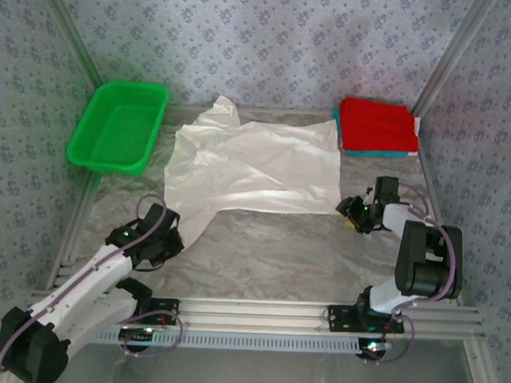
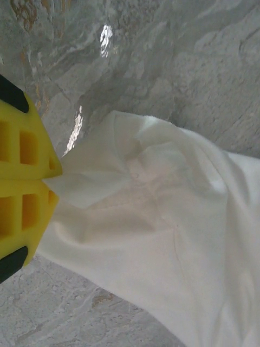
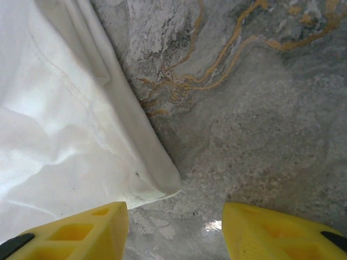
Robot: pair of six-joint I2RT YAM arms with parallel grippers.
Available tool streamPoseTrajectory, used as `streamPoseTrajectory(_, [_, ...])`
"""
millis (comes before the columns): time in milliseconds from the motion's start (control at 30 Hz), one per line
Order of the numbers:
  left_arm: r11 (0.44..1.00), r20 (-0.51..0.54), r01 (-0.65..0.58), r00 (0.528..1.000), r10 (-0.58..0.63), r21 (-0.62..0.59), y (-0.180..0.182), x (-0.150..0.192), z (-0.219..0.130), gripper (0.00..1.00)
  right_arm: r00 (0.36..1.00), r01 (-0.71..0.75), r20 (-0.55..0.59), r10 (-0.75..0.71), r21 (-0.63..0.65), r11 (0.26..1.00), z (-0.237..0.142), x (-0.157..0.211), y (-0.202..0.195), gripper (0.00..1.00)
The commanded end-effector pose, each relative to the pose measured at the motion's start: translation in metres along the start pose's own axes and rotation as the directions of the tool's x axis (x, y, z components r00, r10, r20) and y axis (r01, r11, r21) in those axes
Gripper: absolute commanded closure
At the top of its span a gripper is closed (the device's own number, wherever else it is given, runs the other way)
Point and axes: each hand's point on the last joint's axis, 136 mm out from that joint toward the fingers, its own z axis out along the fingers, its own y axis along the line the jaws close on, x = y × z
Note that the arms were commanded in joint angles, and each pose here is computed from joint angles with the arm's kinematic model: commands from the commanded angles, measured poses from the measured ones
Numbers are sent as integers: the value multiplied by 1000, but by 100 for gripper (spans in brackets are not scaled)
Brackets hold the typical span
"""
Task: Fold and stack the t-shirts
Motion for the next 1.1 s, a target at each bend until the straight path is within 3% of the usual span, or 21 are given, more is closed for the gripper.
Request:
streamPoseTrajectory(0, [1000, 59, 9, 998, -10, 24, -13, -14, -9, 100, 1000, 21, -18, -23, -120, 992, 17, 2, 22, 52])
streamPoseTrajectory(400, [1000, 94, -3, 996, 4, -10, -10, -22, -9, 100, 1000, 8, -9, -10, -177, 984, 9, -7, 48, 54])
streamPoseTrajectory(733, [1000, 114, -10, 993, 12, -21, -8, -25, -7, 100, 1000, -29, -7, 29, -98, 995, 17, -8, 35, 55])
streamPoseTrajectory(933, [1000, 136, -6, 991, 10, -31, -6, -29, -7, 100, 998, -41, 48, 44, -45, 998, 17, -13, 20, 67])
streamPoseTrajectory(1067, [1000, 151, -7, 988, 11, -29, -8, -33, -10, 100, 998, -33, 60, 35, -32, 999, 15, -14, 18, 80])
